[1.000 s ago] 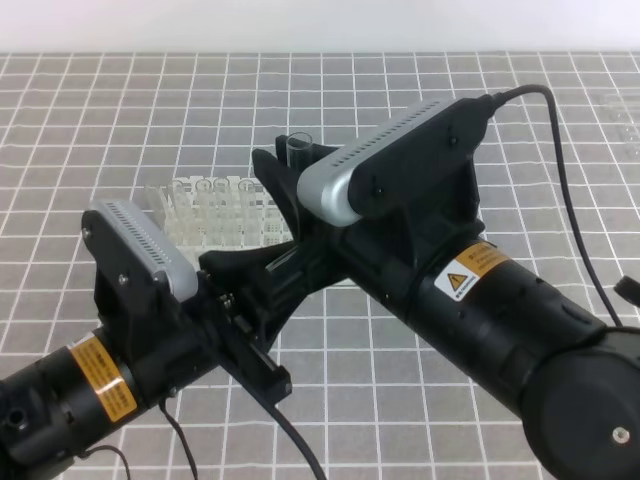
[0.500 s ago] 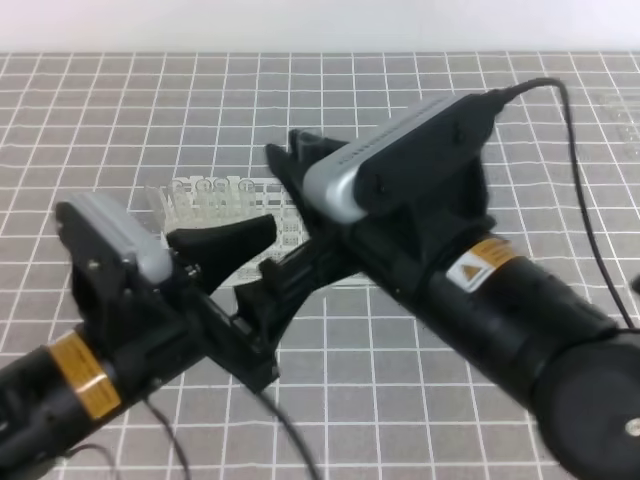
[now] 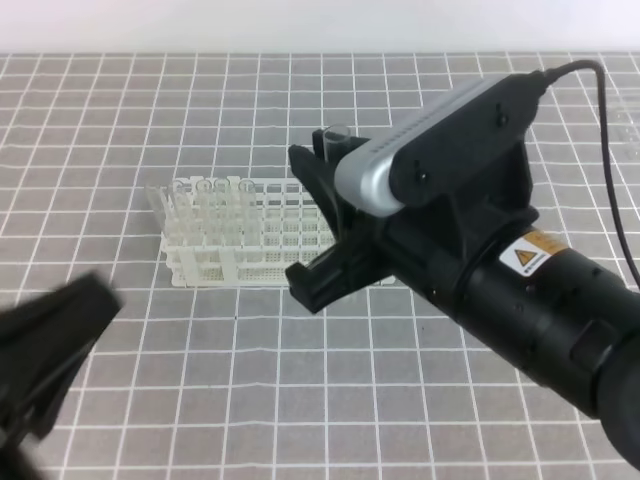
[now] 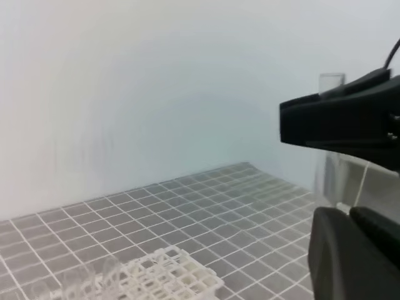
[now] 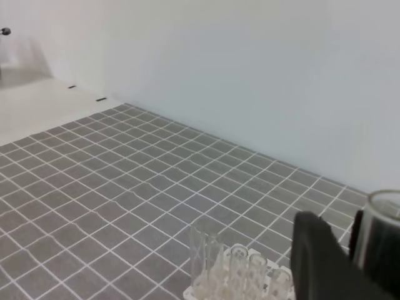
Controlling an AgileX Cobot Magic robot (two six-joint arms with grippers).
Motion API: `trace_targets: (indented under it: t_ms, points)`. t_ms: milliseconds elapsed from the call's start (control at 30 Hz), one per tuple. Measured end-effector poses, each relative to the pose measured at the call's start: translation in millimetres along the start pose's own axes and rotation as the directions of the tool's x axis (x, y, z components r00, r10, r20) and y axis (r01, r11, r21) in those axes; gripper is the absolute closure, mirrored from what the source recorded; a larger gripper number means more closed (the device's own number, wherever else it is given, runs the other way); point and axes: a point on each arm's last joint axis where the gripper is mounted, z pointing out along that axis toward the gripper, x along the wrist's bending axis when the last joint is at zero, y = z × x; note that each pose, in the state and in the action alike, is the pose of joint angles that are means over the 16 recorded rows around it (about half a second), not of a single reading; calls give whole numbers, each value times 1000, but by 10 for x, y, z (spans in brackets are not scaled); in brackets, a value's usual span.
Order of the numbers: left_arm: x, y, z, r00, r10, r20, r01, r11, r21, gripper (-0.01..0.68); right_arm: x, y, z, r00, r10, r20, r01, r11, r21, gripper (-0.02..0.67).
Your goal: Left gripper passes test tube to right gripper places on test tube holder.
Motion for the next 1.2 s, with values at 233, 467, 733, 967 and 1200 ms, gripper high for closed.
trace_targets:
  t_ms: [233, 467, 733, 967, 1200]
  points:
    - [-10, -272, -370, 999, -29, -24, 28, 998, -55, 673, 17, -19, 1, 1000, 1, -18, -1, 1000, 19, 640]
    - [60, -697, -477, 994, -52, -92, 54, 998, 28, 673, 26, -26, 2, 1000, 1, -27, 0, 1000, 27, 640]
    - [192, -999, -524, 972, -35, -233, 75, 983, 168, 673, 29, -32, 1, 1000, 0, -32, 1, 1000, 31, 640]
    - [262, -1049, -555, 950, -19, -312, 91, 972, 218, 673, 29, -36, 0, 999, -1, -32, 2, 1000, 32, 640]
    - [273, -1060, -561, 946, -15, -325, 94, 969, 228, 673, 28, -38, 0, 1000, -1, -30, 2, 1000, 31, 640]
